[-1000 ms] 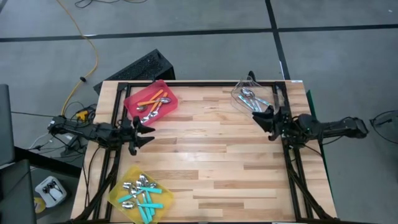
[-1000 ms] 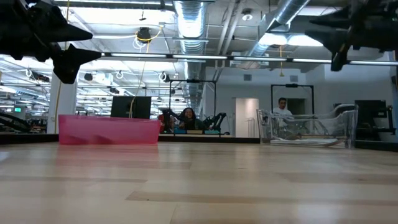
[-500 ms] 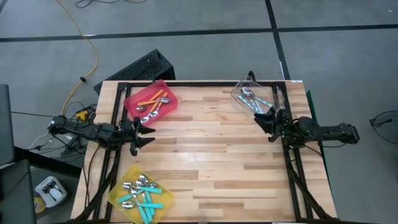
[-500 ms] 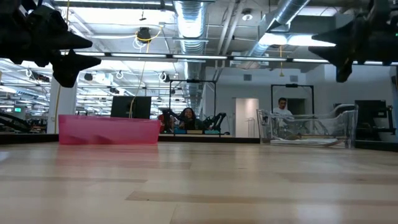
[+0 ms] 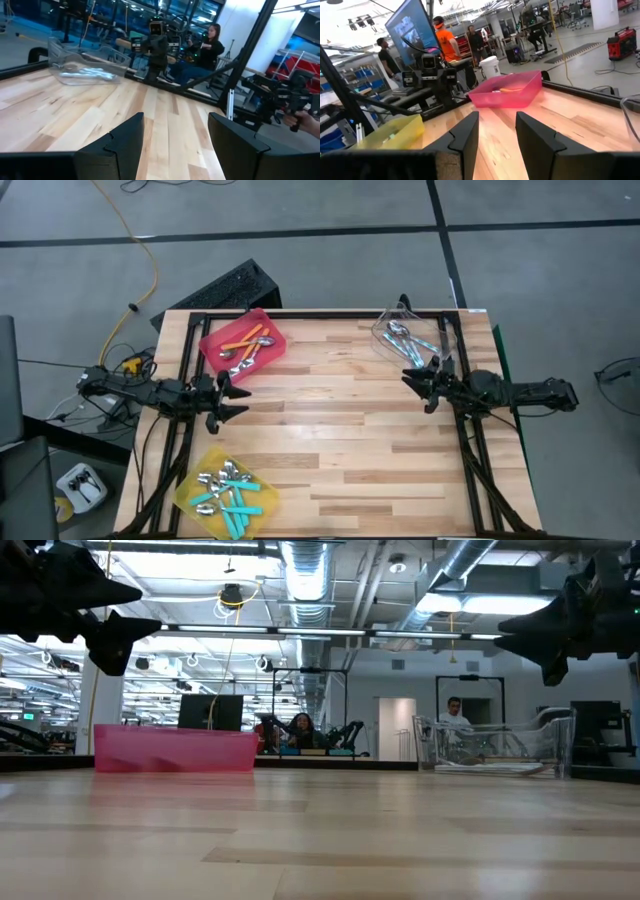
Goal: Sort silverware by color (type)
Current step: Return to Home Position
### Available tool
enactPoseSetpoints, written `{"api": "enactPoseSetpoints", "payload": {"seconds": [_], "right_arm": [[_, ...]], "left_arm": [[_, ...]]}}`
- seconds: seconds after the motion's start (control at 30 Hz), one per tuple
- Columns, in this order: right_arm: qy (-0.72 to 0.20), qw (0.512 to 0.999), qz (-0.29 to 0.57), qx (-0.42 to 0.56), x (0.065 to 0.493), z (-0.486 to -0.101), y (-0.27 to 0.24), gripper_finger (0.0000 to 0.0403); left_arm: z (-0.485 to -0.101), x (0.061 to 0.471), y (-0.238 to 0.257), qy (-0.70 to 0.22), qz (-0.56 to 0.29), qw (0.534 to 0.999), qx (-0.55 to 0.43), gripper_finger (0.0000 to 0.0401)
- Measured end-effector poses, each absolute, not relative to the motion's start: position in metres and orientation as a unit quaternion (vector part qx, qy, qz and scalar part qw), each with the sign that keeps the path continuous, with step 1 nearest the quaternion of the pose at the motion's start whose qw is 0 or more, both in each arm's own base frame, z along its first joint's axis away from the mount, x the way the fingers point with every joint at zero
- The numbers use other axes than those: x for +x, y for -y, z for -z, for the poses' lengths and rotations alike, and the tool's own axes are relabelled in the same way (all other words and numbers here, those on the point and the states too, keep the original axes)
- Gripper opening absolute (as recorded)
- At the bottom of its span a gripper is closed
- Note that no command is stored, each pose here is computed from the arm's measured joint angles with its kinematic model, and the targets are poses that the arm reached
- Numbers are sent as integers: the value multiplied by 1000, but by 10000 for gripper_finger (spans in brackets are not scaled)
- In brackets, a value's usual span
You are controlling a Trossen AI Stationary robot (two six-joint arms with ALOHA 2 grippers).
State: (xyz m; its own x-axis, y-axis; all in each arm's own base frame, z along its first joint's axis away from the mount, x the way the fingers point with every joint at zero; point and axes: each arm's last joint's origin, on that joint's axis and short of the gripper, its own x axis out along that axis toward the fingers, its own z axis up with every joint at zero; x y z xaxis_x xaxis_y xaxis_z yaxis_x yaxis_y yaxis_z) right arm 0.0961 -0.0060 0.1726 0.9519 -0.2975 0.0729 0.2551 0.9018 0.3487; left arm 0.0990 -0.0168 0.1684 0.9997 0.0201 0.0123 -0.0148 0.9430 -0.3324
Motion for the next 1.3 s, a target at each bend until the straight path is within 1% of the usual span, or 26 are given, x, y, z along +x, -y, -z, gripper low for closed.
{"api": "enactPoseSetpoints", "payload": {"seconds": [1.3], "right_arm": [[55,974,143,169,96,-171,6,154]], "left_arm": [[-168,99,17,8,-11,984,-179,205]]}}
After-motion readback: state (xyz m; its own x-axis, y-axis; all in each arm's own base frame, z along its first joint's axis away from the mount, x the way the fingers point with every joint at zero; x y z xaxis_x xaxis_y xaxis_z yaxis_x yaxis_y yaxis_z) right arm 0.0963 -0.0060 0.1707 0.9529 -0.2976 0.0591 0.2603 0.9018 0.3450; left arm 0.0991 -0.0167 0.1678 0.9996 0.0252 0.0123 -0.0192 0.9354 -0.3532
